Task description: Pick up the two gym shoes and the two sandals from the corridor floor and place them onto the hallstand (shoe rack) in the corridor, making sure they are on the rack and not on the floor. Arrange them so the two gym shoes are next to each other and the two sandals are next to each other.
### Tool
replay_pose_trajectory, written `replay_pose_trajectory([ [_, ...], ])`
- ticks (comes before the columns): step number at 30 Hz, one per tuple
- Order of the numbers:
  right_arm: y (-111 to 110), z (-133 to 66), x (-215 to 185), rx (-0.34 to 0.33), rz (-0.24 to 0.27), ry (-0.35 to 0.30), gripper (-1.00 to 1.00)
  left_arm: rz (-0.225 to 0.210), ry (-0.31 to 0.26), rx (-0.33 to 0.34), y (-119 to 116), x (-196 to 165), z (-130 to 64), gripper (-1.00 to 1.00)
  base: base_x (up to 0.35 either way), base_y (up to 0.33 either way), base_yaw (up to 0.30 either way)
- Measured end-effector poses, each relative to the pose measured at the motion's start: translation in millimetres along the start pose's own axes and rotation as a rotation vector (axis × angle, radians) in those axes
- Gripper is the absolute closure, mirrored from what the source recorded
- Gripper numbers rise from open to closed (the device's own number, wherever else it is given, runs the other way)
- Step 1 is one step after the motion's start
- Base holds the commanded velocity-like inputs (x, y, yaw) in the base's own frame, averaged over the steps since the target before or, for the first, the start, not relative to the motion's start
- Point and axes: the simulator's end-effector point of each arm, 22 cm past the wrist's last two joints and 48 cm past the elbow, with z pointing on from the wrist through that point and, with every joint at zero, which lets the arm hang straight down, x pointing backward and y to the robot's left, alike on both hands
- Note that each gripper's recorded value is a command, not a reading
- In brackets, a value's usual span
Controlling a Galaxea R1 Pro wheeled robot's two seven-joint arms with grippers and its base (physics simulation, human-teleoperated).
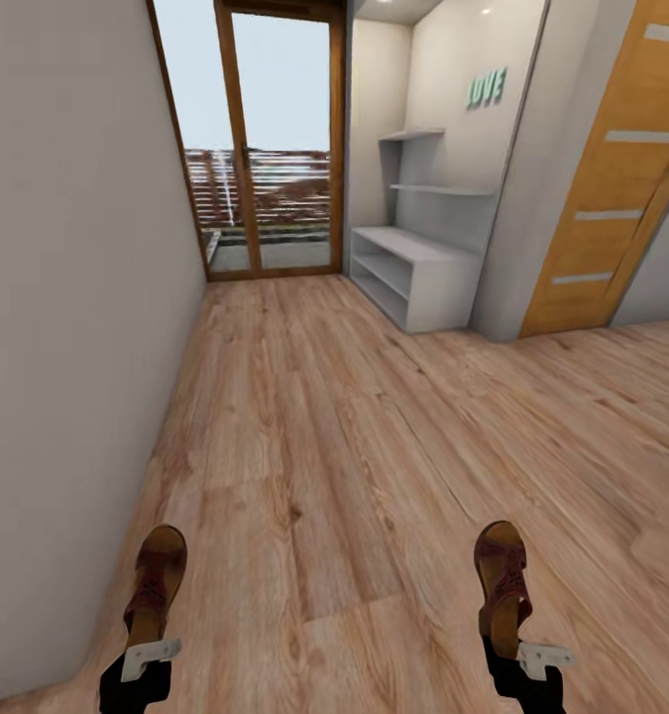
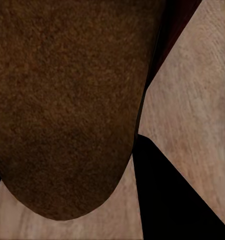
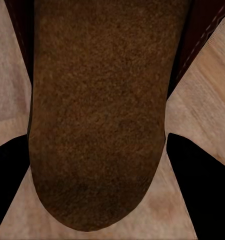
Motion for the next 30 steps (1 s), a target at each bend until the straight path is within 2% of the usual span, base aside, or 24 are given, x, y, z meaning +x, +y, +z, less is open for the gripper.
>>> replay_pose_trajectory([
  [8, 1, 0.1, 0, -0.001, 0.001, 0.000, 1.00, 0.000, 0.001, -0.001, 1, 0, -0.1, 1.00, 0.340, -0.130, 0.034],
  [24, 1, 0.2, 0, 0.000, 0.001, 0.000, 1.00, -0.002, 0.003, -0.014, 8, 1, -0.1, 1.00, 0.340, -0.129, 0.259],
  [30, 0, 0.0, 0, 0.001, 0.001, 0.000, 1.00, -0.018, 0.005, -0.036, 14, 2, -0.4, 1.00, 0.340, -0.130, 0.074],
])
